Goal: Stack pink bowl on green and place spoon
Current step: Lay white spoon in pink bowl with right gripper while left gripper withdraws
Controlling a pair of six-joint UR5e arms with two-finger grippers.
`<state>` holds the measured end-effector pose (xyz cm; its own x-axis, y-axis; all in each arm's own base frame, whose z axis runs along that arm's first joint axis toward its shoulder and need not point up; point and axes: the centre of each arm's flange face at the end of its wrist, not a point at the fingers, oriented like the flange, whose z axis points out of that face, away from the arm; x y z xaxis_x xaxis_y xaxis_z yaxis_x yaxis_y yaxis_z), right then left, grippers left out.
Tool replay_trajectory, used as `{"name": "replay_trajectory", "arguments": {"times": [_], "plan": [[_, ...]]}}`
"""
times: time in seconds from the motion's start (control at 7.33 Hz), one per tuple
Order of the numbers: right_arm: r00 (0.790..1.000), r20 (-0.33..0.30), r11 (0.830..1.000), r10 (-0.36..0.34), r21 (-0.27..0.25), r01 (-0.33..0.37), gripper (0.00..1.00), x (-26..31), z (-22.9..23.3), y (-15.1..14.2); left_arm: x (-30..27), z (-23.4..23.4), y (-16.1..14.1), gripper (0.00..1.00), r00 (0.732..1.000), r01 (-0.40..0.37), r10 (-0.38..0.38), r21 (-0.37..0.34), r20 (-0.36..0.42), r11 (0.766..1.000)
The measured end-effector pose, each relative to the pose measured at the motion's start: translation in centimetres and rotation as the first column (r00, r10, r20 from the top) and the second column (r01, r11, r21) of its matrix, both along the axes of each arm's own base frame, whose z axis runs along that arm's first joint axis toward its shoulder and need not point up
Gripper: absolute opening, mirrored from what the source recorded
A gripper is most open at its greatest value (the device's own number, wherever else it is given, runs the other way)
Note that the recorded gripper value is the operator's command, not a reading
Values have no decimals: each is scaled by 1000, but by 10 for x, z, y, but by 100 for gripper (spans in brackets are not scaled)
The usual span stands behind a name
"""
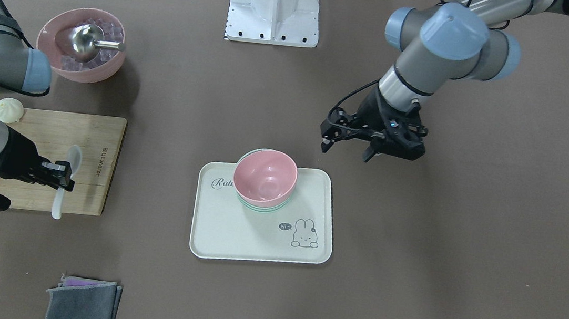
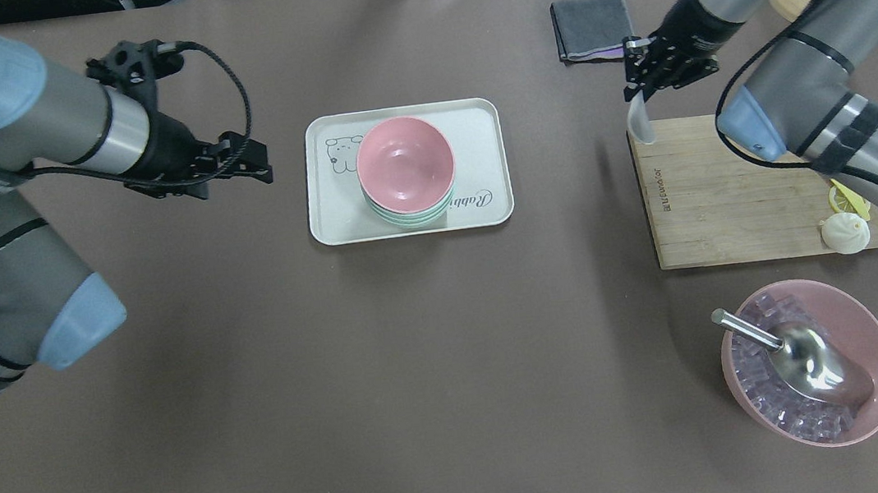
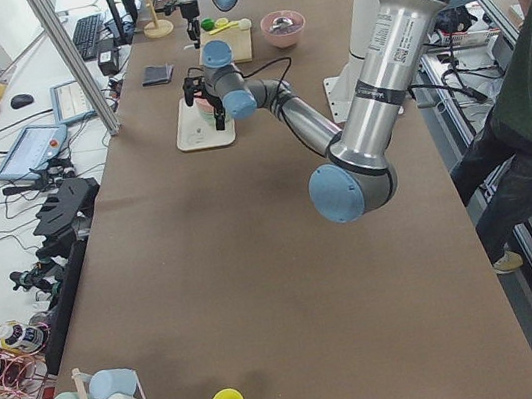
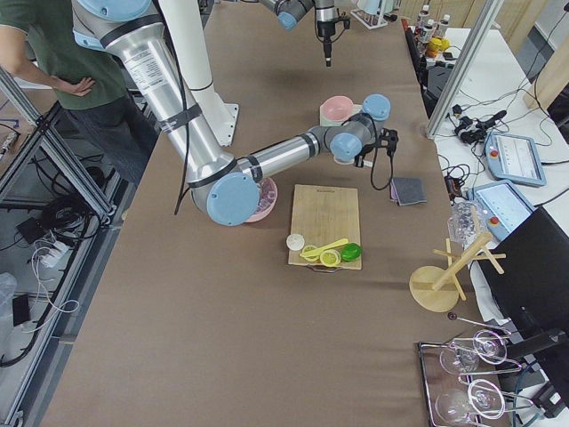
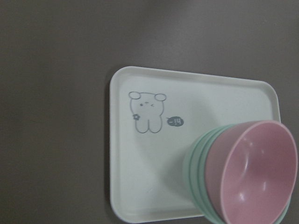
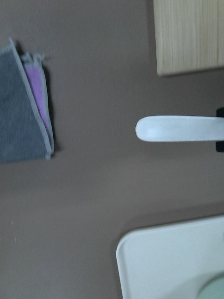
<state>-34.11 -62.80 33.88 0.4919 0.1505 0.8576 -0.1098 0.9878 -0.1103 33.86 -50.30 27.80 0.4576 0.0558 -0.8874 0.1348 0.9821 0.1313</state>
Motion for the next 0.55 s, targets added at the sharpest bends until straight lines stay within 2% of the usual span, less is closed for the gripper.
{"name": "replay_trajectory", "arguments": {"times": [0.27, 0.55], "plan": [[993, 31, 992, 113, -62, -111, 0, -76, -100, 12, -57, 48, 13, 98, 999, -19, 18, 33, 44, 999], [981, 45, 979, 187, -90, -182, 0, -135, -163, 23, -83, 72, 20, 98, 998, -17, 14, 35, 69, 999]]}}
